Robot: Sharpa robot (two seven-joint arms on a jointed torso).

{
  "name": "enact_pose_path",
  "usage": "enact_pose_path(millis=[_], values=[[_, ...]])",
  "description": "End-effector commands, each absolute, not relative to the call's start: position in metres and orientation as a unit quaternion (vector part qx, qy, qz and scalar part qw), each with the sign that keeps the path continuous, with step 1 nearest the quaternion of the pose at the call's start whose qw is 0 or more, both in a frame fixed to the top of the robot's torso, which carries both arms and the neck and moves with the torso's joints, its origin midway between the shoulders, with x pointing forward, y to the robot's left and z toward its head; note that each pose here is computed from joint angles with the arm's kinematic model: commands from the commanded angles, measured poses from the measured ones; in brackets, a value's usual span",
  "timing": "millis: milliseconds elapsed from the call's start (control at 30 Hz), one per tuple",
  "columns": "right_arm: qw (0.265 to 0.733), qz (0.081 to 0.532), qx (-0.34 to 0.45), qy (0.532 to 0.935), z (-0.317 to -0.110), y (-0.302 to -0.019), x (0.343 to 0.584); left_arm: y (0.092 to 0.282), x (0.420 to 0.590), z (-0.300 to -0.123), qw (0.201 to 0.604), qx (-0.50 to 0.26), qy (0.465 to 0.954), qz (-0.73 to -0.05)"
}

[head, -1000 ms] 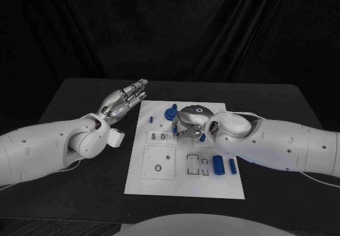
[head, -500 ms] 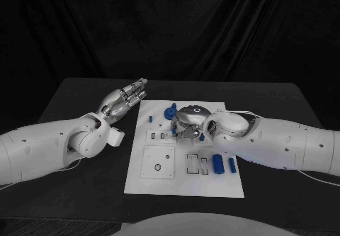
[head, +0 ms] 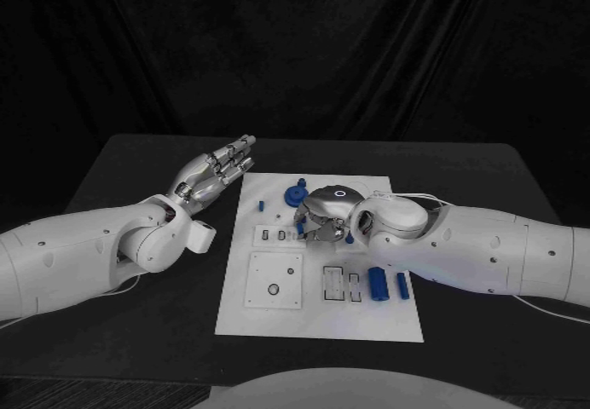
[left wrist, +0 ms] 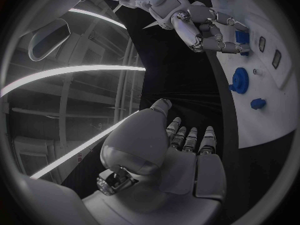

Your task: Assemble the parts on the task board

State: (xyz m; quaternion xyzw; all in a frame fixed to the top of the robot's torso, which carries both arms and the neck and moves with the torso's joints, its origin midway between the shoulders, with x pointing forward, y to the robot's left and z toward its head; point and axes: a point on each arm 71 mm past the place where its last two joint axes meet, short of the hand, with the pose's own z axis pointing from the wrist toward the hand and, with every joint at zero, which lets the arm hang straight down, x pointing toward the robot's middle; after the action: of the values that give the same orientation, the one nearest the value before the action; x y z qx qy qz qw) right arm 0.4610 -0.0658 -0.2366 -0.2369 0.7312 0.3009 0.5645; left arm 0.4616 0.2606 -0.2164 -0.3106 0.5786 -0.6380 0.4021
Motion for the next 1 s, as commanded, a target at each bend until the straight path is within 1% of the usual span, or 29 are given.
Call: enact_pose_path(millis=[33, 700, 867, 1000], values=[[0.555, 0.291, -0.242, 0.741, -0.241, -0.066, 0.460, 0.259, 0.461, -0.216, 0.399, -0.307, 0.575, -0.645], [0.561, 0.294, -0.239, 0.736, -0.240, -0.068, 0.460, 0.258, 0.462, -0.216, 0.398, -0.308, 0.576, -0.644], [0.576, 0.304, -0.230, 0.723, -0.235, -0.073, 0.459, 0.260, 0.461, -0.215, 0.403, -0.309, 0.575, -0.641], [0.604, 0.322, -0.220, 0.694, -0.220, -0.077, 0.458, 0.262, 0.460, -0.215, 0.409, -0.310, 0.574, -0.638]])
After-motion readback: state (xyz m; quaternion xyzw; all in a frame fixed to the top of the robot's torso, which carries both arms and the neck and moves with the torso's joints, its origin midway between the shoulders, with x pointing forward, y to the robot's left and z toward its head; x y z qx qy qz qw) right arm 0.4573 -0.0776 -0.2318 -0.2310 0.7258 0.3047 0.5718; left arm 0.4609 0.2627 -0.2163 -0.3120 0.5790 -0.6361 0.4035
